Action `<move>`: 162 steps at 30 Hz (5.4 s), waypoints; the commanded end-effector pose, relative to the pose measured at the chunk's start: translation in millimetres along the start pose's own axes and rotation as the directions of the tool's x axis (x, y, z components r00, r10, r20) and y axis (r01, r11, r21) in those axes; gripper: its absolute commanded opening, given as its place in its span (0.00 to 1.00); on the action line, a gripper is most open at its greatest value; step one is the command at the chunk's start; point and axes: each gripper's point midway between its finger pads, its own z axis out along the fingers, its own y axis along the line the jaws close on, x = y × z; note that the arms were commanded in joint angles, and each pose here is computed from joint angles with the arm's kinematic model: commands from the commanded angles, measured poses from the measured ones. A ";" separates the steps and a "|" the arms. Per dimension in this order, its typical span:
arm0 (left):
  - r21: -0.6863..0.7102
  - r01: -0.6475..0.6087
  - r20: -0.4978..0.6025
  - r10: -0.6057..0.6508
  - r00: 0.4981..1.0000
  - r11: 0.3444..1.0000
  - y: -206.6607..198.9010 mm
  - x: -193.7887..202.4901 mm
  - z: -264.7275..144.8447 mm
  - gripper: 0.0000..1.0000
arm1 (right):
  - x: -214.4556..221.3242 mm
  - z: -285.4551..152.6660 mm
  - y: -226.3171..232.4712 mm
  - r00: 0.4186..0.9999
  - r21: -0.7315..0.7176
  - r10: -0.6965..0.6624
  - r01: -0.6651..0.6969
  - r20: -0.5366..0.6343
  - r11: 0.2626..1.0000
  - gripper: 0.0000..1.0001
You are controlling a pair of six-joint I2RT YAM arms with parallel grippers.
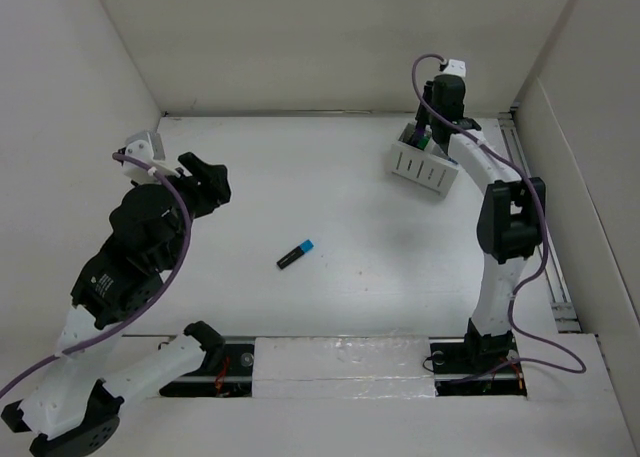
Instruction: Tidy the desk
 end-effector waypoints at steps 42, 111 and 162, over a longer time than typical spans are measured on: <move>0.376 -0.085 0.003 0.091 0.996 0.923 -37.1 30.7 -25.2 0.66 | 306.4 -308.5 267.1 0.707 -0.450 -0.248 -0.112 -0.663 0.886 0.74; 0.324 0.073 -0.103 -0.042 0.994 0.943 -81.7 38.4 25.4 0.66 | -80.8 -34.6 23.8 0.988 -0.197 0.102 -0.077 0.117 0.977 0.16; 0.440 -0.066 -0.235 0.186 0.954 0.895 -96.0 105.7 43.1 0.74 | -123.4 -238.9 129.3 0.954 -0.489 -0.087 0.224 0.286 0.843 0.11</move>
